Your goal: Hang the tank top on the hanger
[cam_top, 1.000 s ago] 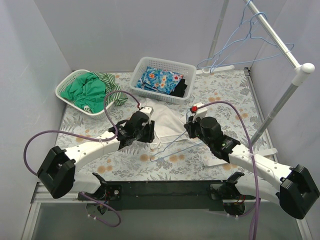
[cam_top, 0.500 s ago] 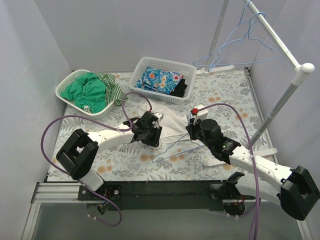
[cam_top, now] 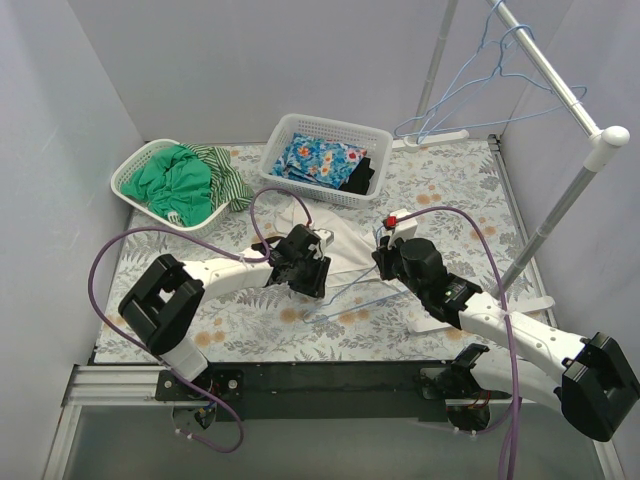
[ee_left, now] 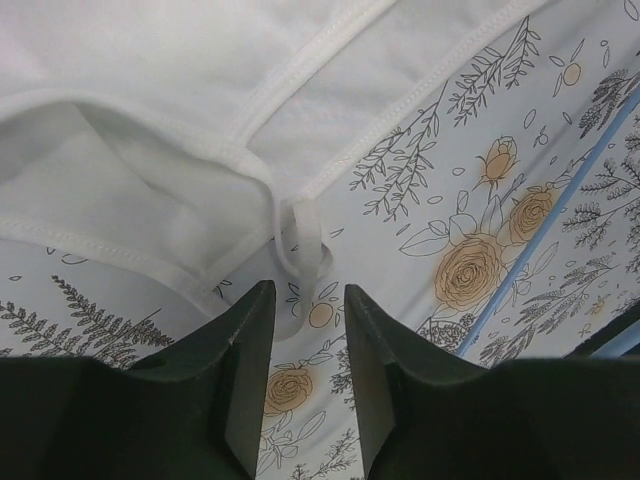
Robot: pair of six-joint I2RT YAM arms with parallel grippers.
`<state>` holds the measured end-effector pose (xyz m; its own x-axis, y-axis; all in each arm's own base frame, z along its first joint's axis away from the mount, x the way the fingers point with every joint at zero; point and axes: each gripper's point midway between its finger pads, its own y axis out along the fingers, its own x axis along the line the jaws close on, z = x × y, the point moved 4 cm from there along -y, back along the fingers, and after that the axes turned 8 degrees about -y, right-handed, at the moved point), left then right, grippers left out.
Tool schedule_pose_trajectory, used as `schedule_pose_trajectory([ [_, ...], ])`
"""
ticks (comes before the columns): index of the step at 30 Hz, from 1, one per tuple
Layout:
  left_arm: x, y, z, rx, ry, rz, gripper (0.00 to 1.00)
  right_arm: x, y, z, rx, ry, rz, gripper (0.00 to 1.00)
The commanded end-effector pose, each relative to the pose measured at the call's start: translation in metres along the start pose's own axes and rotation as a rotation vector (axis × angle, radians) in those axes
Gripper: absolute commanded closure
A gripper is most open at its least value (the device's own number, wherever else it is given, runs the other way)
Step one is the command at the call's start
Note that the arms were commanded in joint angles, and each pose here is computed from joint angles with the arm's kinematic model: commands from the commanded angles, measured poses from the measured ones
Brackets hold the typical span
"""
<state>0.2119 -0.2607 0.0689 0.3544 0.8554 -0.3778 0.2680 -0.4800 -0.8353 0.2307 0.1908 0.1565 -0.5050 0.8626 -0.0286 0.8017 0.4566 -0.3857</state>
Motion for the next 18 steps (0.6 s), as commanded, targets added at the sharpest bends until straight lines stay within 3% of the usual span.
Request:
schedule_pose_trajectory([
  [1,-0.010,0.001,-0.011,-0.030,0.016,0.037,0.69,-0.001,0.000,-0.005,-0.029,0.026,0.019,0.99],
  [3,-0.009,0.004,-0.010,-0.030,0.016,0.037,0.76,-0.002,0.000,-0.005,-0.029,0.028,0.024,0.99],
  [7,-0.006,0.004,-0.013,-0.060,0.014,0.019,1.00,-0.004,0.000,-0.008,-0.035,0.032,0.042,0.99],
  [18,0.024,-0.053,-0.043,-0.287,-0.136,-0.021,1.00,-0.022,-0.004,-0.031,-0.056,0.074,0.184,0.99],
])
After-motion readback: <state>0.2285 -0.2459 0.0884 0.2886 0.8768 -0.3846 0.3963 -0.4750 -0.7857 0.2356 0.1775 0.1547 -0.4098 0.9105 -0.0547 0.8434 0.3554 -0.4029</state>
